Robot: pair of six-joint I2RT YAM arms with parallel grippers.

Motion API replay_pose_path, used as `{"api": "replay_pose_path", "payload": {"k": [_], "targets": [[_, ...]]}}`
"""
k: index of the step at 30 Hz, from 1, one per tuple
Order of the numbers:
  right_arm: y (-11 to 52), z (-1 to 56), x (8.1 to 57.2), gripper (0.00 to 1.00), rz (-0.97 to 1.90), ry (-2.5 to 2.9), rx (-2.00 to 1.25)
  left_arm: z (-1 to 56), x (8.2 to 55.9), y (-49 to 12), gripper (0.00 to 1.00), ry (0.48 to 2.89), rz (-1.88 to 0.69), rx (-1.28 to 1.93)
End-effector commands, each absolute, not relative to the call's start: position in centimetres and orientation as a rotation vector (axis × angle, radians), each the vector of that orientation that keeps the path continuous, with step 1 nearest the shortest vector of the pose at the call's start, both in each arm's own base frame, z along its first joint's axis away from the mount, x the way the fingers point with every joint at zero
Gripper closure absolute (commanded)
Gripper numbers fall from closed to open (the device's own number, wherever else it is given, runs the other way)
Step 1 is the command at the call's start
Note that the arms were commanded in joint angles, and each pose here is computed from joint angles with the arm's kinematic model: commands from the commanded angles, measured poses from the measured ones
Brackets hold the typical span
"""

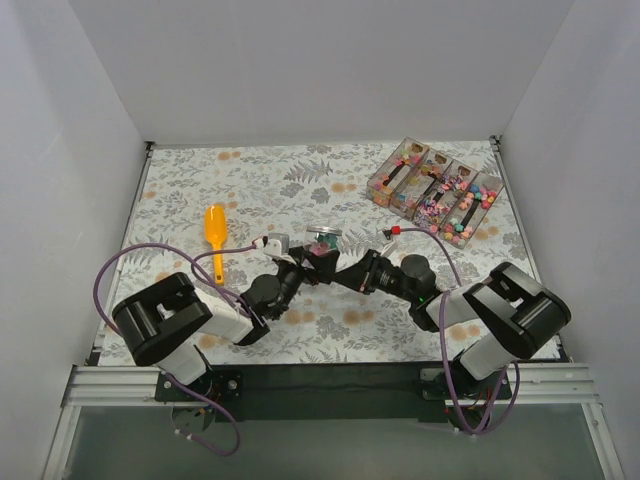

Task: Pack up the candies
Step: Place the packing bottle at the center of the board.

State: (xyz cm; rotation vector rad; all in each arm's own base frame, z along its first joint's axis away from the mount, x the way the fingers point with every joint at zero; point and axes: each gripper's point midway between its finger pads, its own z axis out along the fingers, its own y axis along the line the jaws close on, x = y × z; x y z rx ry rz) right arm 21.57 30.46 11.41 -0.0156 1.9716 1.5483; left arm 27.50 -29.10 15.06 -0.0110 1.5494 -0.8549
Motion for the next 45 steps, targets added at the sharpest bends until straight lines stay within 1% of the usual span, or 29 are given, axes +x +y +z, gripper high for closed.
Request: {"api": "replay_pose_path", "payload": {"k": [1,6,9,12,17,22,25,26,29,30,31,32,33,34,35,37,38,39,42,45], "targets": [[31.7,15.7,20.8,0.73,1.708,1.789,-0.053,22.1,27.0,-30.4,0.32,1.306,-1.006,-0.025],[32.4,16.4,21.0,0.69,1.747,1.752,-0.070,22.0,26.7,-30.1,0.31,1.308,-0.981,0.004],[32.5,16.8,21.6,0.69,1.737,1.730,-0.056,22.3,26.1,-30.1,0.30,1.299,-1.012,0.017],[32.3,17.1,22.2,0.70,1.730,1.703,-0.045,22.3,25.7,-29.9,0.28,1.301,-1.026,0.025],[31.2,18.3,23.6,0.70,1.727,1.640,-0.034,22.1,24.4,-30.2,0.27,1.309,-1.074,0.080],[31.6,19.5,24.2,0.70,1.750,1.601,-0.078,21.5,23.6,-30.3,0.24,1.322,-1.124,0.089],[31.7,19.1,23.9,0.69,1.753,1.620,-0.097,21.6,23.4,-30.1,0.23,1.308,-1.109,0.113],[31.5,18.1,23.6,0.68,1.741,1.659,-0.090,21.3,23.5,-30.0,0.23,1.313,-1.089,0.120],[30.8,16.3,23.0,0.63,1.690,1.729,-0.115,20.8,23.5,-29.4,0.23,1.312,-1.078,0.131],[30.5,15.4,22.2,0.59,1.687,1.768,-0.132,20.8,23.2,-29.4,0.23,1.303,-1.090,0.145],[30.2,15.6,22.0,0.57,1.682,1.768,-0.147,20.8,23.3,-29.2,0.23,1.293,-1.095,0.149],[29.7,14.5,22.0,0.55,1.653,1.821,-0.140,21.1,22.8,-29.3,0.23,1.272,-1.126,0.177],[29.5,14.3,21.6,0.52,1.655,1.842,-0.163,21.0,22.6,-29.2,0.21,1.273,-1.135,0.185],[29.2,14.8,21.3,0.50,1.650,1.835,-0.183,20.9,22.6,-29.1,0.21,1.269,-1.138,0.195],[28.6,13.3,21.3,0.50,1.607,1.916,-0.178,21.1,22.2,-29.2,0.20,1.260,-1.152,0.227],[27.8,12.7,21.1,0.47,1.538,1.999,-0.191,20.3,22.2,-29.1,0.19,1.275,-1.104,0.274],[27.3,12.2,21.3,0.45,1.457,2.009,-0.250,19.8,22.3,-29.0,0.19,1.286,-1.082,0.295],[26.8,12.1,21.4,0.40,1.394,2.065,-0.249,19.1,22.2,-29.1,0.19,1.293,-1.049,0.334],[25.6,11.9,21.9,0.37,1.240,2.108,-0.339,17.1,22.4,-29.0,0.19,1.345,-0.998,0.371],[25.5,13.3,21.3,0.37,1.211,2.136,-0.468,15.8,22.3,-29.4,0.19,1.369,-0.973,0.431]]}}
